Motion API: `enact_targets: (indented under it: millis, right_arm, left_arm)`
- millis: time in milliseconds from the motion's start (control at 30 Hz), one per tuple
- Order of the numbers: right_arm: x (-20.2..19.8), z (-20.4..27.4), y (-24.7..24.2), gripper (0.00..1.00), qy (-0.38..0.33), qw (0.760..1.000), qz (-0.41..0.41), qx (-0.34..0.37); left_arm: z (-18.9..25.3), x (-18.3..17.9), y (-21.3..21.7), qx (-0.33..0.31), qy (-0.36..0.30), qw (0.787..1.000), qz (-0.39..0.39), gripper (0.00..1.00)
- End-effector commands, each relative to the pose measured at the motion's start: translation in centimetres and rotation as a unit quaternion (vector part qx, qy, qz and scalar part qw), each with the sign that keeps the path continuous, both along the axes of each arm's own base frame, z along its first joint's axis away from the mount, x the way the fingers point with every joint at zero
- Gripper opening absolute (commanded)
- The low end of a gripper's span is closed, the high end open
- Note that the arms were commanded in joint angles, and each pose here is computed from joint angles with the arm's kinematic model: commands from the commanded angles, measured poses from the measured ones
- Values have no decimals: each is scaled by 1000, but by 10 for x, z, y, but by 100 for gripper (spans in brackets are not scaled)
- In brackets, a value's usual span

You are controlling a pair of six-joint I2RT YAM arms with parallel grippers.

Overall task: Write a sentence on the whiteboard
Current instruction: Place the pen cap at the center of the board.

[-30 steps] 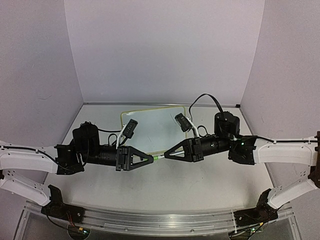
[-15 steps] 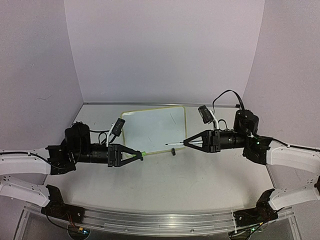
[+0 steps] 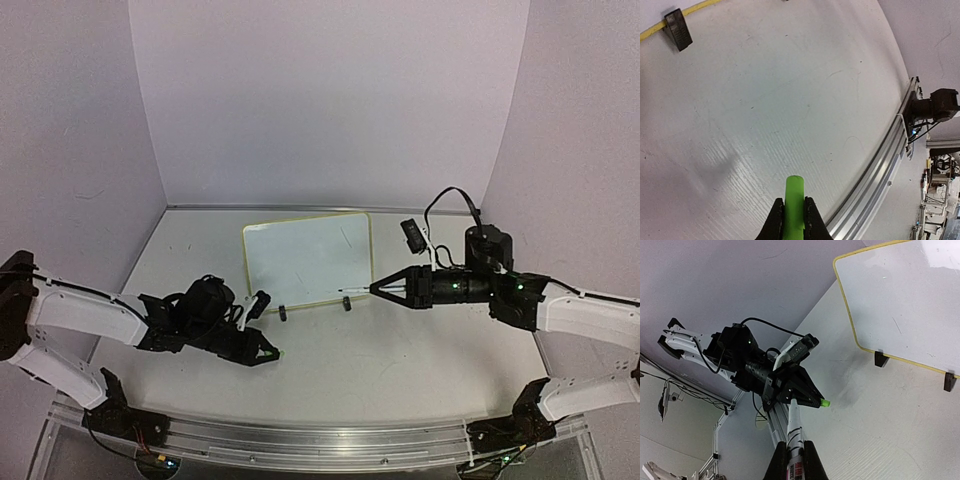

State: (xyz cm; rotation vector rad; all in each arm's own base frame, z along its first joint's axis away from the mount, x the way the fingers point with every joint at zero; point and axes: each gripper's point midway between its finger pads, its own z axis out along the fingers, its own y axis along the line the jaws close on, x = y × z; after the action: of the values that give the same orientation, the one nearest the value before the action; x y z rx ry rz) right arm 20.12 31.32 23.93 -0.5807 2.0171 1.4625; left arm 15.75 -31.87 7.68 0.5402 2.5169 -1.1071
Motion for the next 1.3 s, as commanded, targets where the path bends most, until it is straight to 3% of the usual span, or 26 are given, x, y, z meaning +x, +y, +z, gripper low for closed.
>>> enact_targets:
  millis: [0, 200, 433, 600, 767, 1000, 1267]
  right_arm:
    - [7, -11, 5, 0, -7, 1000, -18, -19]
    - [8, -23, 8, 0, 2, 999, -22, -33]
    - [13, -25, 4, 0, -3, 998, -41, -44]
    - [20, -27, -2, 0, -7, 995, -75, -62]
    - [27, -21, -3, 0, -20, 992, -102, -69]
    - [26, -20, 21, 0, -28, 993, -88, -80]
    - [46, -5, 69, 0, -30, 996, -70, -38]
  left_arm:
    - [-18, 8, 2, 38, -3, 999, 8, 6]
    - [-31, 11, 5, 60, 4, 998, 17, 16]
    - [-35, 18, 22, 98, -1, 994, 53, 60]
    - [-27, 22, 37, 118, -7, 990, 80, 83]
    - [-9, 30, 53, 119, -9, 988, 98, 92]
    - [42, 53, 68, 77, -9, 993, 91, 94]
    - [113, 124, 97, 10, -22, 998, 59, 93]
